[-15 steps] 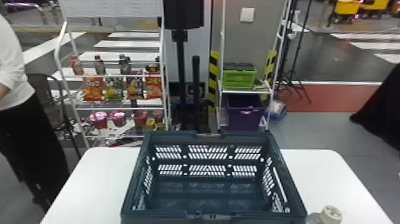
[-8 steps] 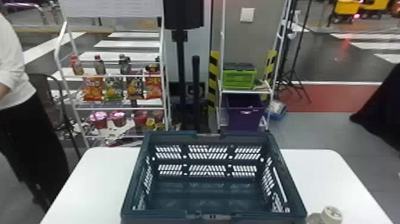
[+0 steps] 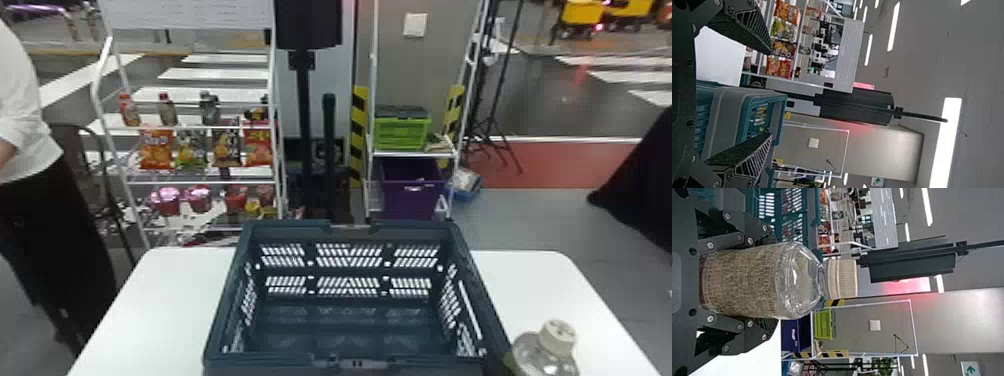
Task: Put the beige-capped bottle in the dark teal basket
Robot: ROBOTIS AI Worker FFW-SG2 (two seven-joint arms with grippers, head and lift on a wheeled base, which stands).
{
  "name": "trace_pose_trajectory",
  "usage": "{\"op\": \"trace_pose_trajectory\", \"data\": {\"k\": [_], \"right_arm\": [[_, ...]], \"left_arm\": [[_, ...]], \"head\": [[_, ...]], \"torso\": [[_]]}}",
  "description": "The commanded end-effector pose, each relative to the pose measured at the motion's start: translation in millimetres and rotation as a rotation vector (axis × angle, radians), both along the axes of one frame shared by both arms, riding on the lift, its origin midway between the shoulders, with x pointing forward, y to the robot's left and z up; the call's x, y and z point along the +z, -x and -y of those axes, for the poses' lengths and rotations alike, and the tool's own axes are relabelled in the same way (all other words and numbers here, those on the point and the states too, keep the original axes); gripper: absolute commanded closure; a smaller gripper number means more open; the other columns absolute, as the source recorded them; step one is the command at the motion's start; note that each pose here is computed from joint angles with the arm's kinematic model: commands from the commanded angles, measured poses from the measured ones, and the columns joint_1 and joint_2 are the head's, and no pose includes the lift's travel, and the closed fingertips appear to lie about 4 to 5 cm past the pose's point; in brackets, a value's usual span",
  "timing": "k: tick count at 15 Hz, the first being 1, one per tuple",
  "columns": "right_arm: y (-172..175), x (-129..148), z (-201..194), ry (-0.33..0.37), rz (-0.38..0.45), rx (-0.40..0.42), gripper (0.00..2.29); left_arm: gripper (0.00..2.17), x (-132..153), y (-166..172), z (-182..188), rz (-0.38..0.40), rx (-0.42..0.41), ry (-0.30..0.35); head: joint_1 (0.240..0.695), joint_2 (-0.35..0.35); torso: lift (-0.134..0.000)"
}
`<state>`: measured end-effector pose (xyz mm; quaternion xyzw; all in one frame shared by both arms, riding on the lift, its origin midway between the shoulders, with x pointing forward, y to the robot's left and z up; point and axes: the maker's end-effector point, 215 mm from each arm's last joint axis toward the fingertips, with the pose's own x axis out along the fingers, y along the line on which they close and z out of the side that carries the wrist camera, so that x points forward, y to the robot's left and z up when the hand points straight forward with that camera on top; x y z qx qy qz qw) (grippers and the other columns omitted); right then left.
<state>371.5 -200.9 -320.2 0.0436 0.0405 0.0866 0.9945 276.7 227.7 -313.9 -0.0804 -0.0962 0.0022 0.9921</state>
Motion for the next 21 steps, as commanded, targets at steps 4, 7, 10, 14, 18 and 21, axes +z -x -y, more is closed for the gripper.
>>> {"op": "trace_pose_trajectory", "data": {"k": [4, 7, 10, 14, 18, 21], "right_arm": [[-40, 24, -24, 0.035, -0.073, 0.047, 2.28], [-64, 13, -46, 0.08, -0.19, 0.086, 2.28], [-90, 9, -68, 0.148, -0.292, 0.119, 2.28], [-118, -10, -97, 0.23, -0.424, 0.171, 2.28], [-140, -37, -115, 0.233, -0.548, 0.197, 2.28], [-147, -61, -128, 0.232, -0.663, 0.233, 2.28]], "left_arm": [[0.16, 0, 2, -1, 0.001, 0.001, 0.0], [0.16, 2, 4, -3, 0.012, 0.003, 0.003], [0.16, 0, 4, -3, 0.008, 0.003, 0.0], [0.16, 1, 3, -4, 0.011, 0.003, 0.0], [0.16, 0, 0, -5, 0.006, 0.005, -0.002], [0.16, -4, -2, -5, -0.006, 0.004, -0.007]], "head": [[0.499, 0.0], [0.499, 0.0], [0.499, 0.0], [0.499, 0.0], [0.499, 0.0], [0.499, 0.0]], "torso": [[0.0], [0.0], [0.0], [0.0], [0.0], [0.0]]}}
